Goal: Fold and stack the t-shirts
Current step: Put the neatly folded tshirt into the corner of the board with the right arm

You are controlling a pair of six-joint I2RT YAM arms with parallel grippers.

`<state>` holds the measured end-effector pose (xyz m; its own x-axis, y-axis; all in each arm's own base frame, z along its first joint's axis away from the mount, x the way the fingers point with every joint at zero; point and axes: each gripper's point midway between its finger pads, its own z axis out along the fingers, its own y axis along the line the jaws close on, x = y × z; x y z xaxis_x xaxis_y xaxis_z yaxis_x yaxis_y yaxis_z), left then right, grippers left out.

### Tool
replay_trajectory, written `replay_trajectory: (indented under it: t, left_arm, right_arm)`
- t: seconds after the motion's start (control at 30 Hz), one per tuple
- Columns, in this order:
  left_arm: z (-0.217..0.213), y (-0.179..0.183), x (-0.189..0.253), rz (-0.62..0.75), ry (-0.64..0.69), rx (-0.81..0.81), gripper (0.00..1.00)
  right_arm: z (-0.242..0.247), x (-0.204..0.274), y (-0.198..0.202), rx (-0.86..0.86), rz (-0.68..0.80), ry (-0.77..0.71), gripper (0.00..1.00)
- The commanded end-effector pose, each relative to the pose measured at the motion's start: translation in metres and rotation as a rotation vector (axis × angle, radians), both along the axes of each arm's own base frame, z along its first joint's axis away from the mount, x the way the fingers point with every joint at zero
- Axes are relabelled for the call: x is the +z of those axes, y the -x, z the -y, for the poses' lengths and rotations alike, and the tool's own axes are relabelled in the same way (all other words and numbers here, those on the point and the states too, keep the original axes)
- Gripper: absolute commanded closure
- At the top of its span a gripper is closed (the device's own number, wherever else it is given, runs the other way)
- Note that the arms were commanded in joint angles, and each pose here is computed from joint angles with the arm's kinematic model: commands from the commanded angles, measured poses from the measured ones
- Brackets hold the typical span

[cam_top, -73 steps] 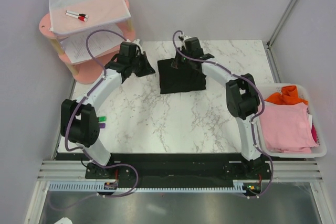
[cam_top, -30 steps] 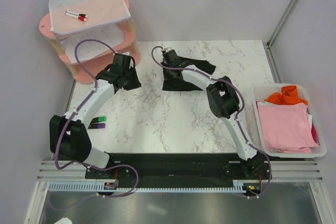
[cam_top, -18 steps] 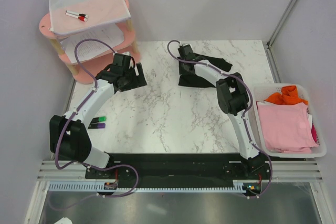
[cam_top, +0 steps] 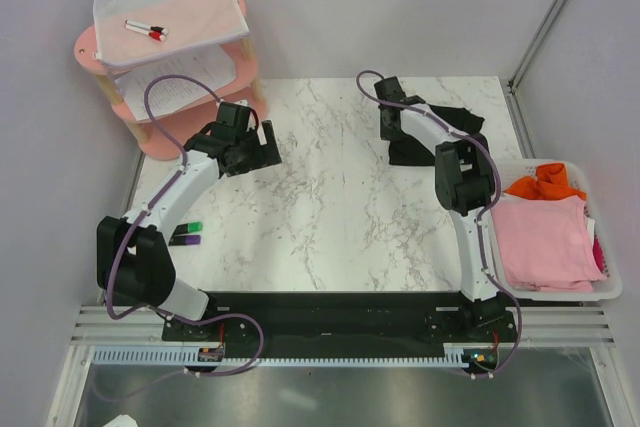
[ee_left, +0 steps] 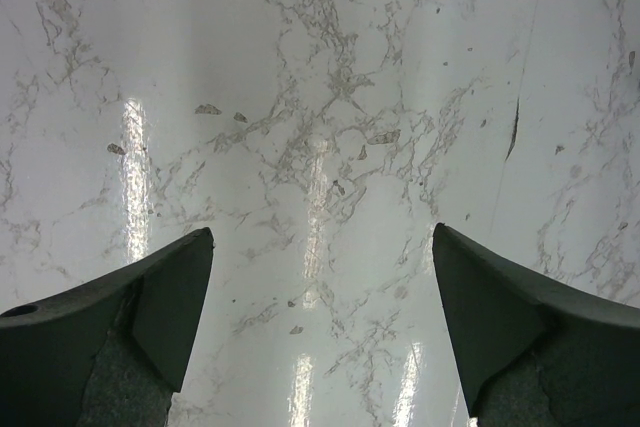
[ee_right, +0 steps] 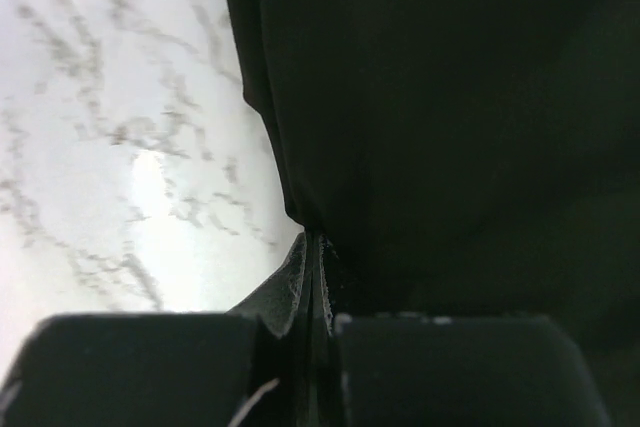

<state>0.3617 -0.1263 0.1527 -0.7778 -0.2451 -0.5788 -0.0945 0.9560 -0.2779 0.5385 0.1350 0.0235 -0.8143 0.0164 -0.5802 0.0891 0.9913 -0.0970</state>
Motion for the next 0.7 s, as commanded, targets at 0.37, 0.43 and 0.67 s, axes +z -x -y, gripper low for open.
replay_trajectory:
  t: [0.37, 0.43, 0.67]
  left_arm:
    - [-0.004, -0.001, -0.004, -0.004, -0.021, 0.002, 0.03]
    - [-0.004, 0.0, -0.004, -0.005, -0.021, 0.0, 0.03]
    - [-0.005, 0.002, -0.01, -0.019, -0.03, 0.0, 0.02]
  right_arm:
    - [0.135, -0.041, 0.045, -0.235, -0.243, 0.143, 1.0]
    - [0.154, -0.043, 0.043, -0.275, -0.246, 0.135, 1.0]
    - [0.212, -0.043, 0.045, -0.396, -0.247, 0.109, 1.0]
